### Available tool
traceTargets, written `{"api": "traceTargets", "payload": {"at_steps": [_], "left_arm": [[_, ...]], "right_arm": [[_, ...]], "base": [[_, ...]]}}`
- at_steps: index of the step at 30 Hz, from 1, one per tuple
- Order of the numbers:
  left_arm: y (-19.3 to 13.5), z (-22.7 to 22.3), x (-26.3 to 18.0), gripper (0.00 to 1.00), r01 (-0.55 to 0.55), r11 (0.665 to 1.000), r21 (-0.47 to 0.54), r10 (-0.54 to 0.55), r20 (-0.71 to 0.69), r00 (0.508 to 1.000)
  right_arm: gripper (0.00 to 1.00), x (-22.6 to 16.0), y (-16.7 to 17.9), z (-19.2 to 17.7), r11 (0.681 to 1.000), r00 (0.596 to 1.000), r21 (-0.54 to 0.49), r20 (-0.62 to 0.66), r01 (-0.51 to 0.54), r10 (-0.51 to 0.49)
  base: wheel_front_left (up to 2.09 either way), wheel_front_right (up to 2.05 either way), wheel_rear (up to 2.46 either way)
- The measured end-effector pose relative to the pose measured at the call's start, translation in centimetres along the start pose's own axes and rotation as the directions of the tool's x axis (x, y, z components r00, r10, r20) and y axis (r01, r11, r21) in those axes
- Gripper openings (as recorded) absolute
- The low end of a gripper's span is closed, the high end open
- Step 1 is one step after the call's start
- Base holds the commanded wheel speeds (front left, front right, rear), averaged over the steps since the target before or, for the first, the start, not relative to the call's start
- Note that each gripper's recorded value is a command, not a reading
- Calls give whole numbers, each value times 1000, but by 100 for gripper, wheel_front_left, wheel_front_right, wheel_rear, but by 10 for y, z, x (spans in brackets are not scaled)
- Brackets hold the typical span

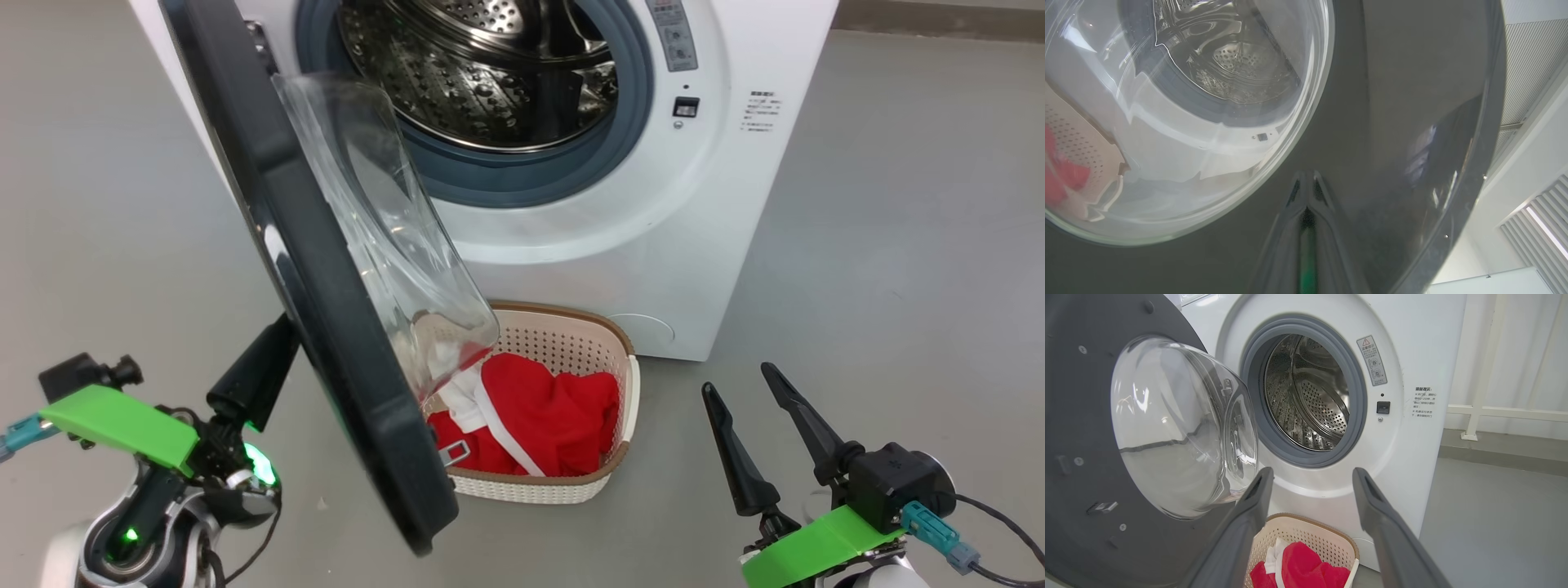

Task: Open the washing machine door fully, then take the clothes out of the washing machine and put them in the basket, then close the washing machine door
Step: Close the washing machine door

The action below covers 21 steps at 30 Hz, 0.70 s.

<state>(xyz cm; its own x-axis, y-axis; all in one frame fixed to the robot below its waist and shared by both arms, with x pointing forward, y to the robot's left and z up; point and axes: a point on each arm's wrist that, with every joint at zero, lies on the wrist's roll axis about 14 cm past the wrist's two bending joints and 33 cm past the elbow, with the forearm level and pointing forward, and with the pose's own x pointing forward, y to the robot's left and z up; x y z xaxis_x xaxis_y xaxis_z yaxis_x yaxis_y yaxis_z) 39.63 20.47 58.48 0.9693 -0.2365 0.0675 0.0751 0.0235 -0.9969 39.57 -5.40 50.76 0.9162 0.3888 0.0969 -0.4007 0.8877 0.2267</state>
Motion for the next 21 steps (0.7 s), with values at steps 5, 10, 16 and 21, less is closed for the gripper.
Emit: {"api": "traceTargets", "payload": {"at_steps": [5, 10, 16, 21], "left_arm": [[2, -8, 8, 0, 3, 1000, -29, -4, -20, 1000], [2, -13, 22, 0, 5, 999, -40, -6, -18, 1000], [1, -22, 43, 0, 11, 999, -49, -12, -32, 999], [-3, -40, 62, 0, 29, 998, -54, -34, -92, 995]], "right_arm": [[100, -2, -6, 0, 1000, 1000, -1, -1, 18, -18], [100, -3, -13, 3, 999, 999, -1, 8, 39, -39], [100, -6, -24, 1, 998, 998, -1, 4, 71, -71], [100, -9, -33, -1, 995, 995, 0, -2, 97, -97]], "base": [[0, 0, 0], [0, 0, 0], [0, 0, 0], [0, 0, 0]]}}
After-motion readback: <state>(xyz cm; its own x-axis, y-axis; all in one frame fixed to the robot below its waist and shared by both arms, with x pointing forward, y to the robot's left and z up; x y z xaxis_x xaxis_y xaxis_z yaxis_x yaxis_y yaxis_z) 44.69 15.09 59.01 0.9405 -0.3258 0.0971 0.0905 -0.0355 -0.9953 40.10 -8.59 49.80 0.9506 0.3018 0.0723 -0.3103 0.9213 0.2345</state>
